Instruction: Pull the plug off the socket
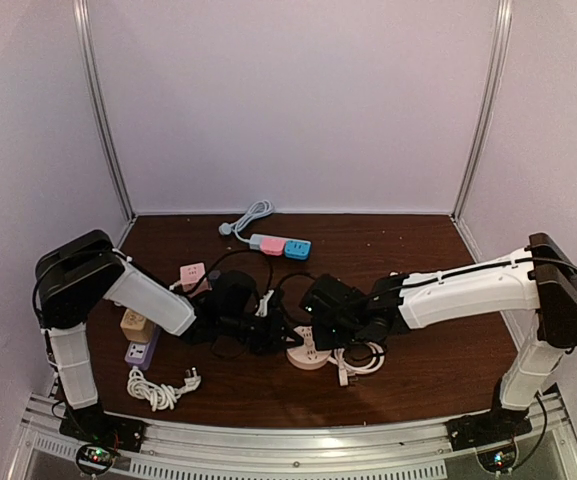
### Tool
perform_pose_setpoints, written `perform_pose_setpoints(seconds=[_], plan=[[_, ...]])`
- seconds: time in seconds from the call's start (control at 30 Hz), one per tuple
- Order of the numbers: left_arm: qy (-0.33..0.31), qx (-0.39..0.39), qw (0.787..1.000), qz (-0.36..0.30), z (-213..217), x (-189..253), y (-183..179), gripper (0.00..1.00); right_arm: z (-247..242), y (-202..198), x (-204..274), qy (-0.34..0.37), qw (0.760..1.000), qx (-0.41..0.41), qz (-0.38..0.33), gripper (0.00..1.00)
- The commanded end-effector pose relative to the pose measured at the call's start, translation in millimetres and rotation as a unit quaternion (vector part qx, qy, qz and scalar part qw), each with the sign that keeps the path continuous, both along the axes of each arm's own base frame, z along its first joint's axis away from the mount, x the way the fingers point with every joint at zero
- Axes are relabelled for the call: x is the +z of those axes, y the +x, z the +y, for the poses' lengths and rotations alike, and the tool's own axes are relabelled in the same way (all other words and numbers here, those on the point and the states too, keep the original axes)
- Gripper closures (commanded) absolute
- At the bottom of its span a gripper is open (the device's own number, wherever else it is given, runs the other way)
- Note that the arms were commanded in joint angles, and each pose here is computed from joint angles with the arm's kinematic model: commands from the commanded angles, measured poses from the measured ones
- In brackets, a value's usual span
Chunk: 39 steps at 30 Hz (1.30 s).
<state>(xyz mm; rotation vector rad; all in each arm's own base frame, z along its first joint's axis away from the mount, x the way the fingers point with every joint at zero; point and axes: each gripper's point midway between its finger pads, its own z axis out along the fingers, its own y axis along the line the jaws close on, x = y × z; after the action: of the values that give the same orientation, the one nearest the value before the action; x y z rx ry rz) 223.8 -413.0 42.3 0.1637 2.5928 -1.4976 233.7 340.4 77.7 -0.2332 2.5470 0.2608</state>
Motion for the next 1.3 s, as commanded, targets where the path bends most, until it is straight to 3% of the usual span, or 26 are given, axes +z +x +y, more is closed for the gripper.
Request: perform_pose_setpoints(seconds=[0.0,0.53,0.9,1.27], plan=[[0.124,0.019,0.991,0.052,32.4,-63.2,-13.8,1.0,1.2,9.5,28.2,0.023,0.998,-0.012,-0.051,0.81],[0.217,0.005,0.973,0.074,58.5,-103.1,-25.8,1.0,12.4,1.5,39.6,-0.01,0.997,0.015,-0.079,0.85],[0.23,0.007,0.97,0.076,66.1,-107.5,-28.9,1.0,-2.6,10.0,37.0,0.094,0.995,0.0,-0.032,0.87],[0.25,0.012,0.965,0.073,72.4,-111.3,-28.3,1.0,18.1,2.8,46.7,0.013,0.998,0.02,-0.065,0.89]])
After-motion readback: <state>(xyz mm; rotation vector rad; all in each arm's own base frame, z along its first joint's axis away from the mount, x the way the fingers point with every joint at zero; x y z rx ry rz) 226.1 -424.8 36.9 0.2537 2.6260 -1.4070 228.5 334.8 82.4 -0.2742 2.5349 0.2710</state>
